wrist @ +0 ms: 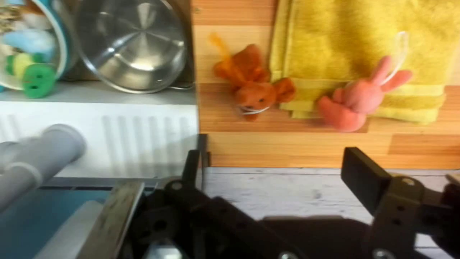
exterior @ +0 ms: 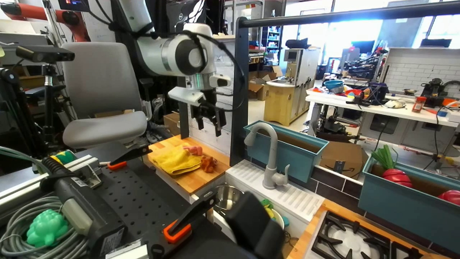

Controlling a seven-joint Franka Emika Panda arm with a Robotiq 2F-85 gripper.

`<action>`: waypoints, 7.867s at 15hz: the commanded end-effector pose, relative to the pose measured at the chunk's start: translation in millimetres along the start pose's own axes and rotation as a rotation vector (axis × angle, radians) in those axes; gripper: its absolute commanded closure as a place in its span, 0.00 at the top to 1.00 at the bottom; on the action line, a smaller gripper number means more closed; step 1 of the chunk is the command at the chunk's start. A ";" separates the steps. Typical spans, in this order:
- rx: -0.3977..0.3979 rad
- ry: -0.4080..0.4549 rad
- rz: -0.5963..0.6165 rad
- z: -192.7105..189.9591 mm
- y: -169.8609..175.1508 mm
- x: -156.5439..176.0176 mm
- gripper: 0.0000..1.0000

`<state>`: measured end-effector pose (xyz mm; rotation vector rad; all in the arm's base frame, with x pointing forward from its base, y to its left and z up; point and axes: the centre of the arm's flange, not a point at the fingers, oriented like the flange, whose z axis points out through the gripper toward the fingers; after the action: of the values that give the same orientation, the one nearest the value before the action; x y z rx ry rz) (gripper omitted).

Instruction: Wipe the counter with the towel. Remove the things from the dishes in the sink and put them on the counter and the stove

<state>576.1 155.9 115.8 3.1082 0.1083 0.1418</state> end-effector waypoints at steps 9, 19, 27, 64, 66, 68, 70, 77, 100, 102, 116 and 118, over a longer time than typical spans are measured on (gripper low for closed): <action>-0.233 -0.251 0.252 16.0 247.6 7.8 1.00; -0.232 -0.270 0.272 34.2 254.5 -1.4 1.00; -0.264 -0.267 0.288 123.7 274.0 -28.1 1.00; -0.226 -0.200 0.184 95.8 302.5 -81.1 0.03; -0.203 -0.167 0.213 73.6 312.2 -82.2 0.03; -0.178 -0.124 0.251 47.1 324.4 -83.0 0.03; -0.153 -0.079 0.320 22.6 340.6 -72.7 0.03; -0.202 -0.042 0.604 21.6 397.6 -8.9 0.03; -0.291 -0.194 0.665 41.0 435.6 -22.4 0.99; -0.261 -0.258 0.556 39.7 418.5 -27.3 1.00; -0.145 -0.273 0.322 143.5 293.7 -52.5 1.00; -0.168 -0.239 0.312 162.1 293.6 -52.2 0.75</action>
<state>557.2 -144.8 -23.1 2.9378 -0.3907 -0.2530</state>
